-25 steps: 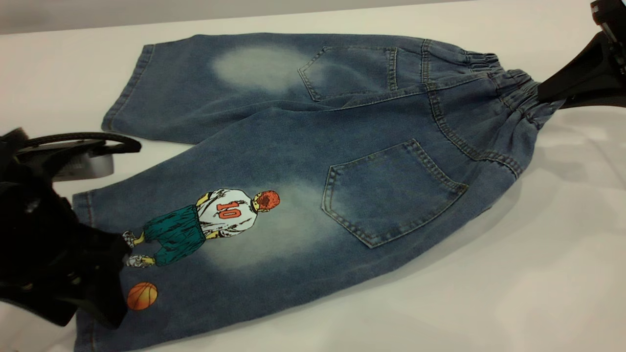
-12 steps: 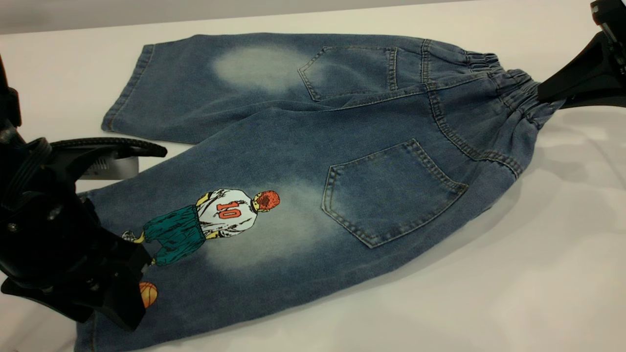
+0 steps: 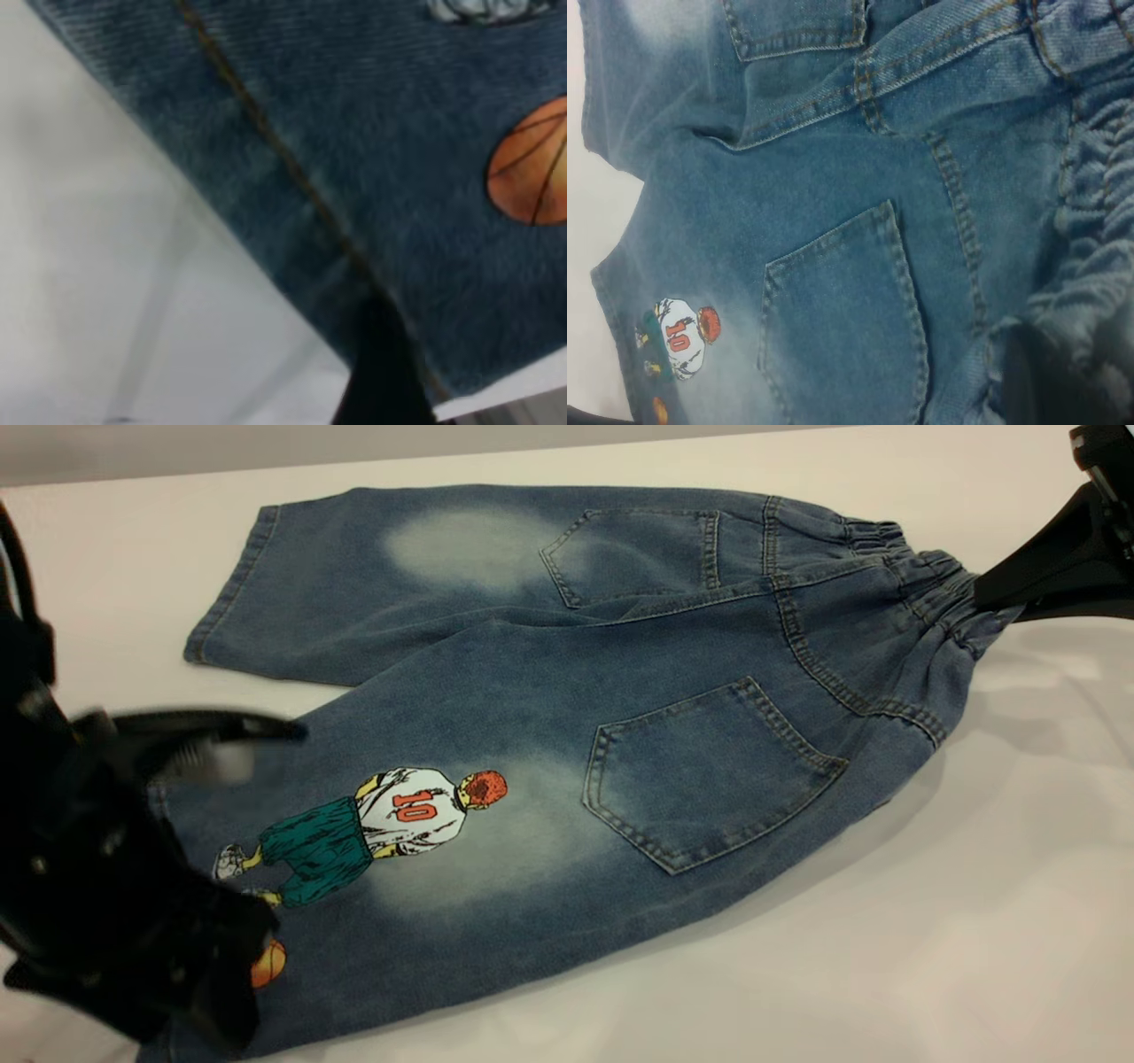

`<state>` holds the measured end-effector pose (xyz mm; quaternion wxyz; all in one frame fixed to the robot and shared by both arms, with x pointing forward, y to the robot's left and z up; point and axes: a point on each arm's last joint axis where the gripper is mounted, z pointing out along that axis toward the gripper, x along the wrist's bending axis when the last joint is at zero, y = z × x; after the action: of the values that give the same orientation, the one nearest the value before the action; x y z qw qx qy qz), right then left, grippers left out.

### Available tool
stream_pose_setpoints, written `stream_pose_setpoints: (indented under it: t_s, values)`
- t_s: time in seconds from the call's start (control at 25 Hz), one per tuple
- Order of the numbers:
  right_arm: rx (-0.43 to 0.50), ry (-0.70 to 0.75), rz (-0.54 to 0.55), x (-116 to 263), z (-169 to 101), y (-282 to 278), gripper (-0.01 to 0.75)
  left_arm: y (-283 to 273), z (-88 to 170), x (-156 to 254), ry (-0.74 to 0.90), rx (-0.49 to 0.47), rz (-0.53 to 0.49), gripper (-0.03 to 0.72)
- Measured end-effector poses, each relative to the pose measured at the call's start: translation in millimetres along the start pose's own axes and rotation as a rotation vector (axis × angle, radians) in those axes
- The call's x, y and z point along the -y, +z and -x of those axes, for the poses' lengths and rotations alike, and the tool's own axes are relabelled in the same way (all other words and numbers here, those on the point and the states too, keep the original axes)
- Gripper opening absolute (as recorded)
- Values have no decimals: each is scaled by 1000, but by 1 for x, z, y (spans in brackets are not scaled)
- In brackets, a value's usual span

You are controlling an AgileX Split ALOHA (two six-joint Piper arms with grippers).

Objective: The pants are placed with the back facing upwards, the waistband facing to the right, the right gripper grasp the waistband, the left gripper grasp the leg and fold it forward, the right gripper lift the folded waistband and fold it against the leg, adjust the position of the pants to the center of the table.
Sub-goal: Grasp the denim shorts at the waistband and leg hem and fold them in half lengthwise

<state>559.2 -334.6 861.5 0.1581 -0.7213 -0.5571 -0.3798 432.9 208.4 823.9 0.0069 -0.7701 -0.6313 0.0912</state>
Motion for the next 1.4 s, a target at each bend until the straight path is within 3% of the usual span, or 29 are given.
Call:
stream_pose_setpoints:
  t_s: [0.36, 0.48, 0.76, 0.88, 1.2, 1.32, 1.4]
  values:
    - [0, 0, 0, 0, 0, 0, 26, 6, -1, 0, -6, -7, -15, 434]
    - [0, 0, 0, 0, 0, 0, 26, 7, -2, 0, 2, -12, -14, 363]
    - [0, -2, 0, 0, 0, 0, 26, 8, -3, 0, -1, -14, -10, 110]
    - [0, -6, 0, 0, 0, 0, 26, 8, -2, 0, -6, -13, -4, 49]
    - [0, -6, 0, 0, 0, 0, 26, 3, 1, -11, 4, 1, 10, 32]
    - [0, -6, 0, 0, 0, 0, 26, -8, 6, -28, 18, 11, 95, 27]
    - [0, -6, 0, 0, 0, 0, 26, -17, 9, -32, 36, 24, 93, 27]
